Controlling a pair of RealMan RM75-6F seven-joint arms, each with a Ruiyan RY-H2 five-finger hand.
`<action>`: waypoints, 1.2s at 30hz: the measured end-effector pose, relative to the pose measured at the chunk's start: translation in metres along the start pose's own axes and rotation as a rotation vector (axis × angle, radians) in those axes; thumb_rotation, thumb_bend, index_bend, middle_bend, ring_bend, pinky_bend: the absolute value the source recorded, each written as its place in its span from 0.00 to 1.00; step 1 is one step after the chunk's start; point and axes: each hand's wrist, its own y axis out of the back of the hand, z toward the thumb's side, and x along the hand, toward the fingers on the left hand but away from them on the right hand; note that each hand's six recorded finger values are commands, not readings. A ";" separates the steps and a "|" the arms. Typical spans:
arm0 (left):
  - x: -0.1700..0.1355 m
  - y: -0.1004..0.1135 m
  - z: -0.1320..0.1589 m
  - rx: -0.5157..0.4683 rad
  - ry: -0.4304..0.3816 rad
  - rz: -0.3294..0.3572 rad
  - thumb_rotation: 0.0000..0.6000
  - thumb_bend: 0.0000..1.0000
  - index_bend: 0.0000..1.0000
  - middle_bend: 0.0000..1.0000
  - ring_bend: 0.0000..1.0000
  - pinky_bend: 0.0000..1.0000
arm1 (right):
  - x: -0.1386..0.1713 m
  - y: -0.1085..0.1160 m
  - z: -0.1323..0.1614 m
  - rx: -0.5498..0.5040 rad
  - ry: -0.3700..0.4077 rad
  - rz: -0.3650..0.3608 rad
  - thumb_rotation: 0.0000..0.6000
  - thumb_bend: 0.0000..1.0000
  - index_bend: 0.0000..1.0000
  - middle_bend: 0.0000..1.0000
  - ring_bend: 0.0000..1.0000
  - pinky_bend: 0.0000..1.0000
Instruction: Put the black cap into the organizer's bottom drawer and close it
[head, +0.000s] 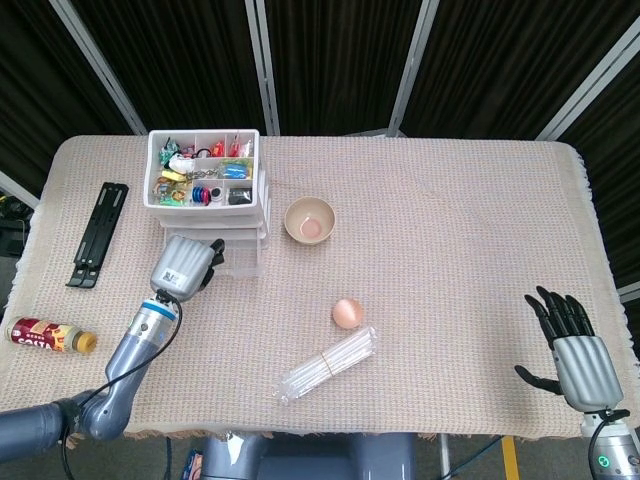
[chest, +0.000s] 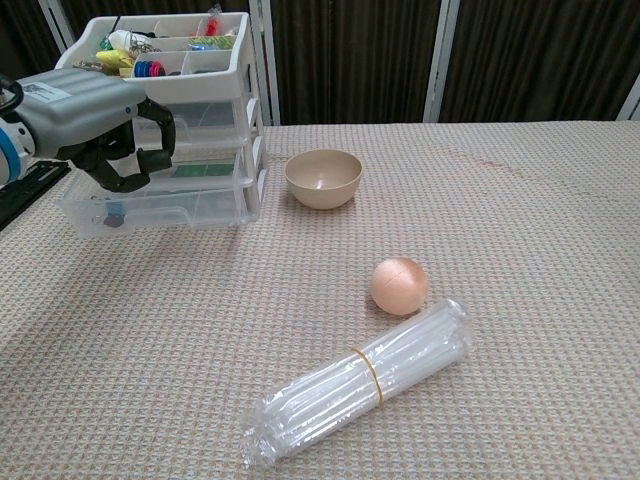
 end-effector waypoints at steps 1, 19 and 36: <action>0.004 -0.001 -0.002 0.003 0.008 -0.001 1.00 0.52 0.56 1.00 0.87 0.72 | 0.000 0.000 0.000 0.000 0.000 0.000 1.00 0.04 0.08 0.00 0.00 0.00; -0.002 -0.008 -0.013 0.052 0.001 0.027 1.00 0.31 0.19 0.42 0.40 0.41 | 0.001 0.000 0.000 0.004 -0.001 0.002 1.00 0.04 0.08 0.00 0.00 0.00; -0.087 -0.020 -0.019 0.375 -0.377 0.059 1.00 0.34 0.21 0.08 0.02 0.13 | 0.001 -0.001 0.001 0.007 -0.003 0.002 1.00 0.04 0.08 0.00 0.00 0.00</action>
